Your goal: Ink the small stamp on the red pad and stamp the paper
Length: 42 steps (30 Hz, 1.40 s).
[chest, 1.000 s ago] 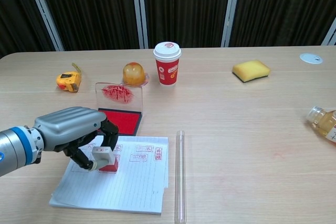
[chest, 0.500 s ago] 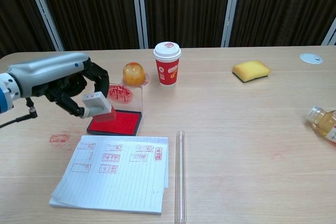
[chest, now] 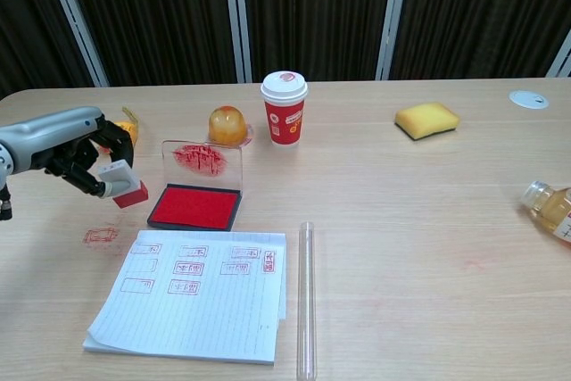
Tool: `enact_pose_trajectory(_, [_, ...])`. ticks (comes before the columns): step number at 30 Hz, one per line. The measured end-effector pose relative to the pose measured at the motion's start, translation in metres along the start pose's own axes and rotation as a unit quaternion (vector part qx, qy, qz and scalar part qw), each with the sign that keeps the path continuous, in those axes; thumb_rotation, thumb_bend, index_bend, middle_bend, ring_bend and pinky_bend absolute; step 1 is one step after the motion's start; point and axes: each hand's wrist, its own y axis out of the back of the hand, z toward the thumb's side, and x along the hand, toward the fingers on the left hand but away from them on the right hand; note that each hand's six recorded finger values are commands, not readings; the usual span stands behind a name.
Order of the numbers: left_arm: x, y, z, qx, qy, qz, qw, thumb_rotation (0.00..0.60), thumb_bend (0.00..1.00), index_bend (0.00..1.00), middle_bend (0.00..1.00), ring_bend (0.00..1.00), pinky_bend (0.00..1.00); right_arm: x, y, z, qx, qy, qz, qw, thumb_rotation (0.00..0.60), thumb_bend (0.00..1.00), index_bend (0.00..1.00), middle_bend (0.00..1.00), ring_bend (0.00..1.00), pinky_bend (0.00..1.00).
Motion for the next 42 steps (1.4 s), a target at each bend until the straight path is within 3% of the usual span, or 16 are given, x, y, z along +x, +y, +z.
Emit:
enact_pose_trajectory(13, [0.004, -0.029, -0.024, -0.008, 0.03, -0.022, 0.9993, 0.6, 0.41, 0.59, 0.54, 0.81, 0.87, 0.0, -0.002, -0.001, 0.003, -0.001, 0.003, 1.0, 0.6, 0.0, 0.0, 0.0, 0.0, 0.0])
enact_pose_trajectory(26, [0.002, -0.038, -0.035, -0.003, 0.037, -0.028, 0.9989, 0.6, 0.35, 0.56, 0.49, 0.8, 0.87, -0.001, -0.003, -0.001, 0.005, -0.002, 0.005, 1.0, 0.6, 0.0, 0.0, 0.0, 0.0, 0.0])
enact_pose_trajectory(34, [0.001, -0.04, -0.035, 0.005, 0.034, -0.03, 0.9989, 0.6, 0.33, 0.52, 0.44, 0.8, 0.87, -0.001, -0.003, -0.001, 0.004, -0.002, 0.005, 1.0, 0.6, 0.0, 0.0, 0.0, 0.0, 0.0])
enact_pose_trajectory(42, [0.0, -0.04, -0.035, 0.005, 0.034, -0.032, 0.9989, 0.6, 0.32, 0.4, 0.4, 0.8, 0.87, -0.001, -0.003, 0.0, 0.004, -0.002, 0.005, 1.0, 0.6, 0.0, 0.0, 0.0, 0.0, 0.0])
